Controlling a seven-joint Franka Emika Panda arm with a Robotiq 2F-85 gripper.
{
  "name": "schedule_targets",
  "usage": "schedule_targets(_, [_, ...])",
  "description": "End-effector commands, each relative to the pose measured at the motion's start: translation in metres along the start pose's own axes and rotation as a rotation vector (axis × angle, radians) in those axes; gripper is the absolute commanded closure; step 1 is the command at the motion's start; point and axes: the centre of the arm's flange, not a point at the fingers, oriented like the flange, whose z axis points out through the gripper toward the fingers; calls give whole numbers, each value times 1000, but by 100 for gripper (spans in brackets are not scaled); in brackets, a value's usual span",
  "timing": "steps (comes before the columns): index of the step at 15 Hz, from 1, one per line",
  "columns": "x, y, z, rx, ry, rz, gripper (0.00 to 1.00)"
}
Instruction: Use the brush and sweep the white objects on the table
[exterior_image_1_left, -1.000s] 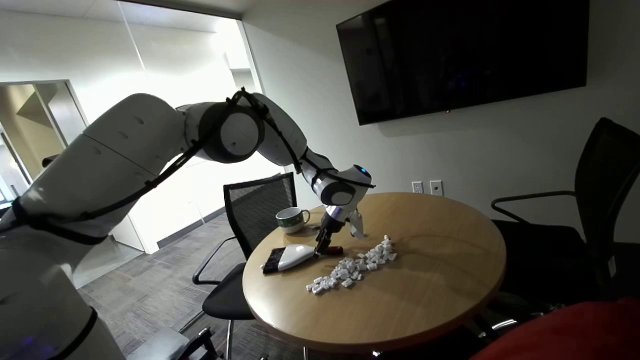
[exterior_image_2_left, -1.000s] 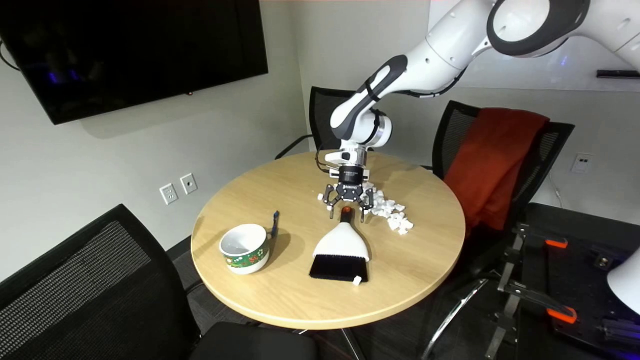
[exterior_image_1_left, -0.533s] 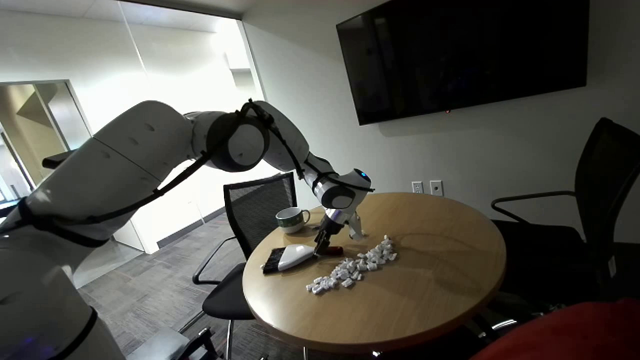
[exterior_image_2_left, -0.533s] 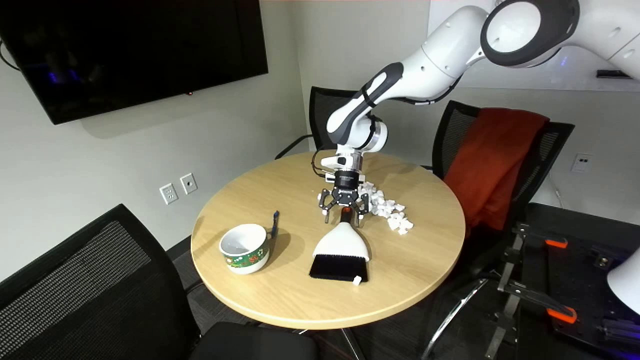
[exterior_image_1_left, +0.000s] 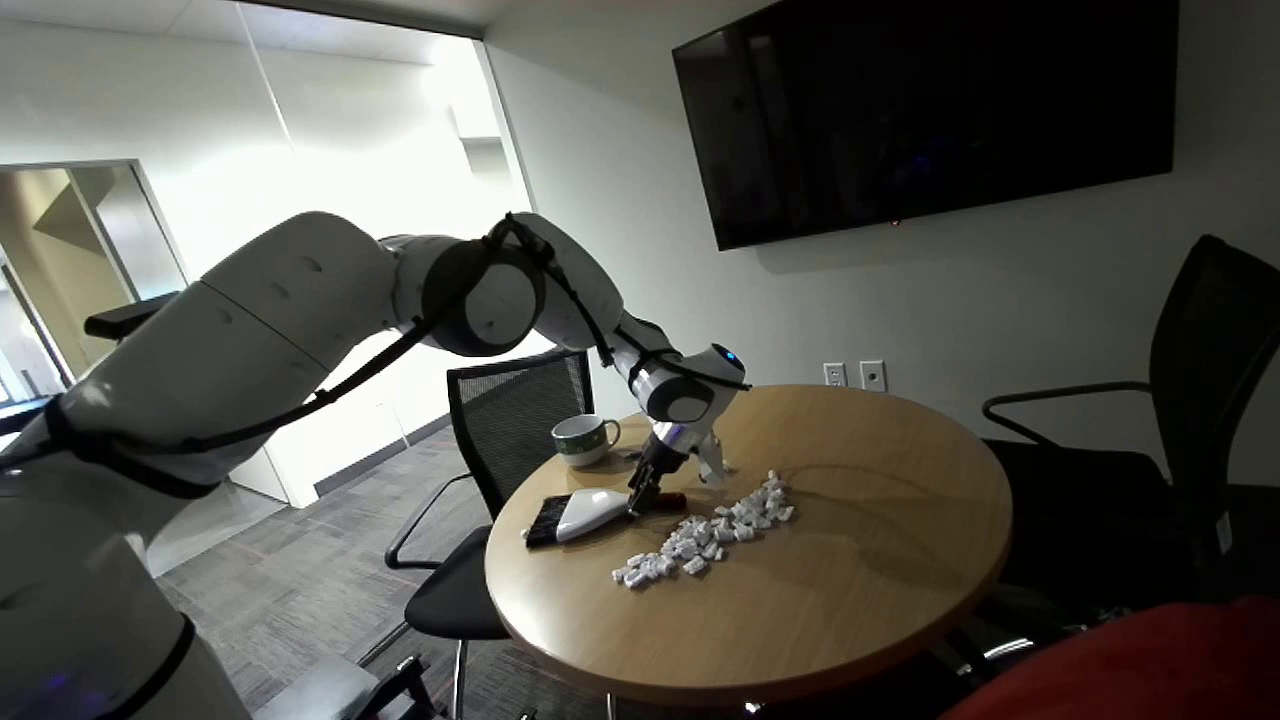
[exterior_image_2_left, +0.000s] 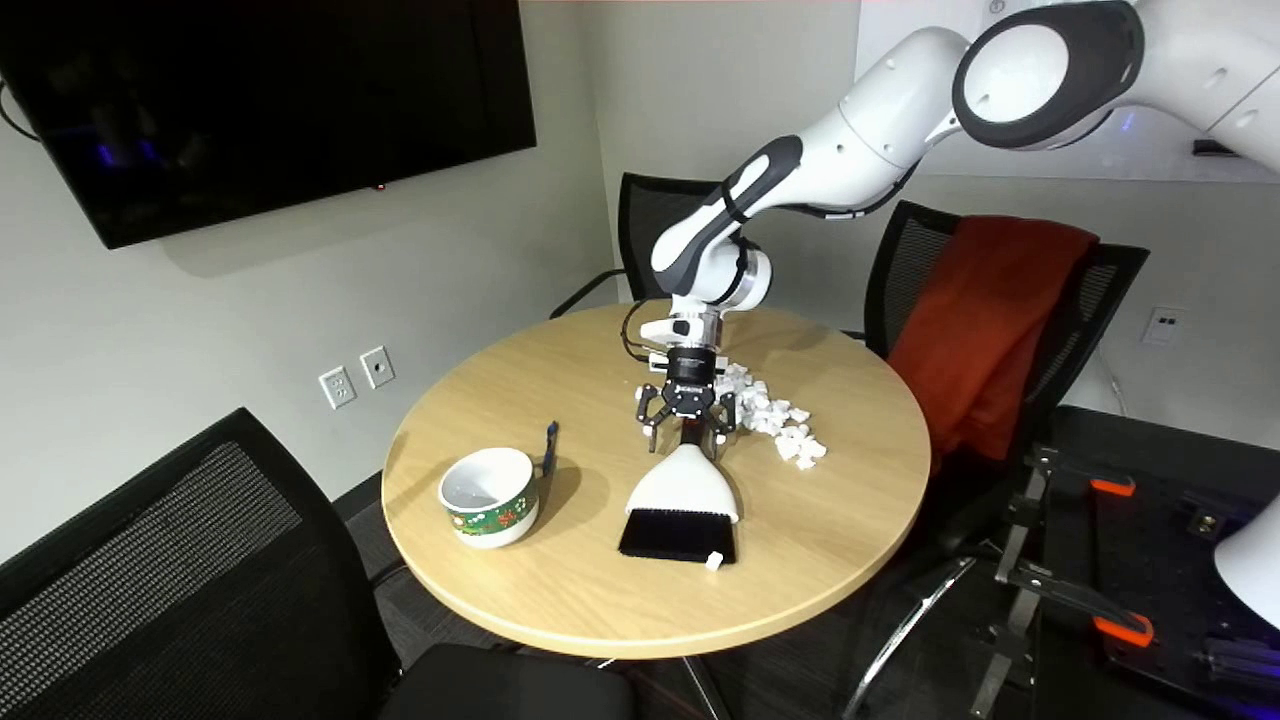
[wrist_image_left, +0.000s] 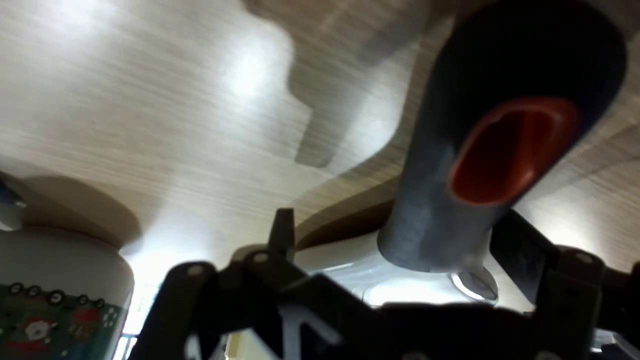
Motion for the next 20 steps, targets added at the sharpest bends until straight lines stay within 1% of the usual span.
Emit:
schedule_targets(1, [0, 12, -1, 10, 22, 8, 28])
schedule_targets(2, [0, 13, -1, 10, 22, 7, 34])
schedule_targets(3, [0, 13, -1, 11, 24, 6, 44])
schedule_targets(7, [0, 13, -3, 14, 29, 3, 75])
schedule_targets(9, [1, 13, -3, 16, 31, 2, 86])
schedule_targets(12, [8, 10, -8, 20, 18, 1, 86])
schedule_targets(14, [18, 5, -20, 14, 4, -2, 86])
schedule_targets(18, [39, -5, -59, -46, -29, 3, 86])
schedule_targets(20, [45, -10, -82, -73, -21, 8, 86])
